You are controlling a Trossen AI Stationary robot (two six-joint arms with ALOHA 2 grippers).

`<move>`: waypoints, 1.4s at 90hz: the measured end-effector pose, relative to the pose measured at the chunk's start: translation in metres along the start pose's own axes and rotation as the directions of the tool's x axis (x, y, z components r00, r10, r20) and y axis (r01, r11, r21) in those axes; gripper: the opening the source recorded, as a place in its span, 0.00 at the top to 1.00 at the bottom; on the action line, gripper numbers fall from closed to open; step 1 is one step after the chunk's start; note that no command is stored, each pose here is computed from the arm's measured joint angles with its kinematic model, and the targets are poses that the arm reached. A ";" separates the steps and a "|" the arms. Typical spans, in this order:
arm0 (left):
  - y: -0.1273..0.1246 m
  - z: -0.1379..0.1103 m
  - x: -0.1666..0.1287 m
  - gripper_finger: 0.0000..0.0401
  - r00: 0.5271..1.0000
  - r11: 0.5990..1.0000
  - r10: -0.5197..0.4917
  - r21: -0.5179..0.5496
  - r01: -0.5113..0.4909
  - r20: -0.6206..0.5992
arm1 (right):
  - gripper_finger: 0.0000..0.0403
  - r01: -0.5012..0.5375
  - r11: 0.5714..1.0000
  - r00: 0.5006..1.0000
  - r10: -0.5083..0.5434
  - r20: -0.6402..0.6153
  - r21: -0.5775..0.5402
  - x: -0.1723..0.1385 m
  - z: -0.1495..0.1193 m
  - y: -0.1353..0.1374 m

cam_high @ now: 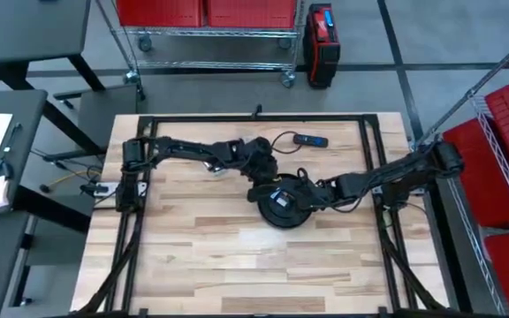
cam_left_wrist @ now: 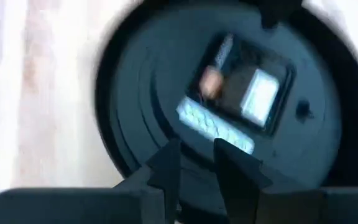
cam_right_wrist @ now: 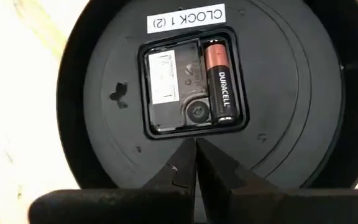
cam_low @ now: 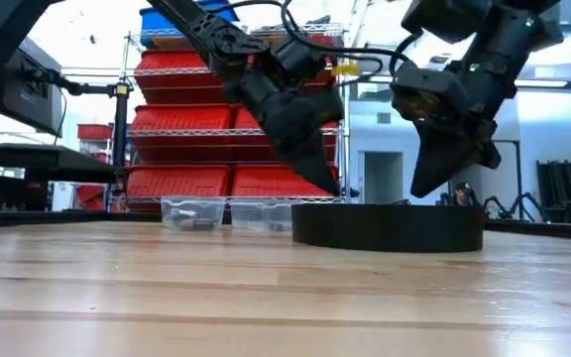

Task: Insert battery
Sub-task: Insert the black battery into the wall clock

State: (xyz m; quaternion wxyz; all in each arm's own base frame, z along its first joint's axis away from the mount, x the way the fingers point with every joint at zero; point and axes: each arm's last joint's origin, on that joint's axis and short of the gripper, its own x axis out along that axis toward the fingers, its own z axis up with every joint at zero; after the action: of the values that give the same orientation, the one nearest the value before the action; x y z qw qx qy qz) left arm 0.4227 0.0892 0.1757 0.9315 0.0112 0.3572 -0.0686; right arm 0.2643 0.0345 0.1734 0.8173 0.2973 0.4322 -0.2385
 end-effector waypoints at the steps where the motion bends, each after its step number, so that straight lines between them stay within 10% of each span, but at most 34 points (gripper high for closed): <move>1: 0.000 0.000 0.001 0.81 1.000 1.000 0.003 0.005 -0.003 0.003 | 1.00 0.000 1.000 1.000 0.000 0.000 -0.002 0.000 0.000 0.000; 126: -0.016 -0.001 0.019 1.00 0.999 0.981 -0.030 0.193 0.025 0.023 | 1.00 -0.058 0.983 0.994 0.042 -0.097 -0.174 0.023 0.022 -0.024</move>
State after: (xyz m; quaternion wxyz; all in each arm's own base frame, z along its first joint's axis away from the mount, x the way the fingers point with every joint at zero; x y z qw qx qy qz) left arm 0.4337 0.0709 0.1625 0.9295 0.0956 0.3367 -0.1159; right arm 0.2726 -0.0011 0.1568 0.8252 0.2450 0.4816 -0.1645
